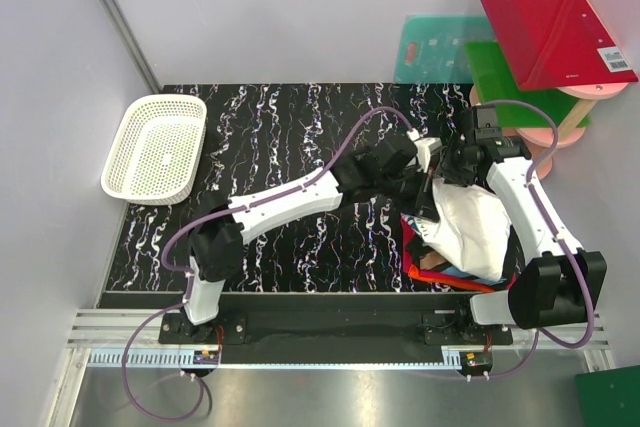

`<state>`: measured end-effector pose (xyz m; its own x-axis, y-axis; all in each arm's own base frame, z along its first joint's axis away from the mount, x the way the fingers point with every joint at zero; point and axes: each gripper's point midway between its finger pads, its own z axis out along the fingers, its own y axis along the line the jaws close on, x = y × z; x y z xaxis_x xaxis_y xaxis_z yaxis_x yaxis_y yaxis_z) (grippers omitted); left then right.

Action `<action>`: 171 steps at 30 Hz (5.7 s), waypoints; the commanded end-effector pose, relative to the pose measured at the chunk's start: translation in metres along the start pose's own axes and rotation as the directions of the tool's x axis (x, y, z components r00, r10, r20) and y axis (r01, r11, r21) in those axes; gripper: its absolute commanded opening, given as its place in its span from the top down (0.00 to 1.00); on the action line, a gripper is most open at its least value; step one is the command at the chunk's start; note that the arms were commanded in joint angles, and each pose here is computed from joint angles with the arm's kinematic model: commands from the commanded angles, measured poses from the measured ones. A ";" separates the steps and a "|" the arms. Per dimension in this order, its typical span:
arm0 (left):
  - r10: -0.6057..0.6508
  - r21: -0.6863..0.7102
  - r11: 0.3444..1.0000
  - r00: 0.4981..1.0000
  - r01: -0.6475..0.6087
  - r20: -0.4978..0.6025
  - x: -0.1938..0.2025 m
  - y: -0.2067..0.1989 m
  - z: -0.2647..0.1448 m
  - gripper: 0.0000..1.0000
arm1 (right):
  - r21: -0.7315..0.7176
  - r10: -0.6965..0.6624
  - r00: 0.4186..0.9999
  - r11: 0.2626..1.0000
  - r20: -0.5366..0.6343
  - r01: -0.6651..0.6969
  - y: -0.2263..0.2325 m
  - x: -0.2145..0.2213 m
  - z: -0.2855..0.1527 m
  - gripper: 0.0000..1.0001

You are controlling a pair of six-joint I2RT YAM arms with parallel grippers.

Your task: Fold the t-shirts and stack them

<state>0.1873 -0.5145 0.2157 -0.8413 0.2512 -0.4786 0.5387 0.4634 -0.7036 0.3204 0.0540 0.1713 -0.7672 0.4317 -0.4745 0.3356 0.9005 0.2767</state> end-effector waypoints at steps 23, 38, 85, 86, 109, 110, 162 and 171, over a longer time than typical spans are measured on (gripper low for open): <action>0.111 -0.322 0.945 0.985 -0.062 0.135 0.028 0.042 -0.088 0.01 | 0.135 -0.018 0.886 0.990 0.463 -0.050 -0.052 -0.042 -0.147 0.00; -0.008 -0.433 0.901 1.000 0.018 0.025 0.055 0.121 -0.095 0.01 | 0.140 0.265 0.875 0.928 0.405 -0.345 -0.106 0.055 -0.149 0.08; -0.079 -0.398 0.916 0.995 0.050 -0.058 0.042 0.158 -0.068 0.01 | 0.246 0.262 0.952 0.923 0.157 -0.295 -0.142 -0.009 -0.063 0.08; -0.070 -0.411 0.911 0.997 0.046 -0.045 0.038 0.159 -0.070 0.01 | 0.217 0.285 0.945 0.924 0.160 -0.316 -0.139 -0.010 -0.063 0.07; 0.098 -0.304 0.952 0.980 -0.041 0.175 -0.014 0.101 -0.114 1.00 | 0.272 0.398 0.763 0.767 0.509 -0.581 -0.179 -0.007 -0.103 0.79; 0.095 -0.300 0.953 0.982 -0.042 0.164 -0.012 0.102 -0.111 1.00 | 0.271 0.427 0.769 0.761 0.476 -0.590 -0.180 -0.004 -0.093 0.79; 0.062 -0.263 0.965 0.984 -0.017 0.164 0.000 0.105 -0.115 1.00 | 0.185 0.728 0.621 0.680 -0.290 -0.710 -0.143 0.076 0.122 0.99; 0.089 -0.336 0.942 0.970 -0.009 0.225 0.001 0.114 -0.136 0.20 | 0.196 0.572 0.811 0.788 0.120 -0.584 -0.170 -0.008 0.042 0.98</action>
<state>0.2346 -0.3578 0.1830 -0.8064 0.1582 -0.5698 0.4939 0.7100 -0.5020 0.2939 -0.0608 0.0282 -0.3951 0.9174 -0.0480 0.8411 0.3822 0.3827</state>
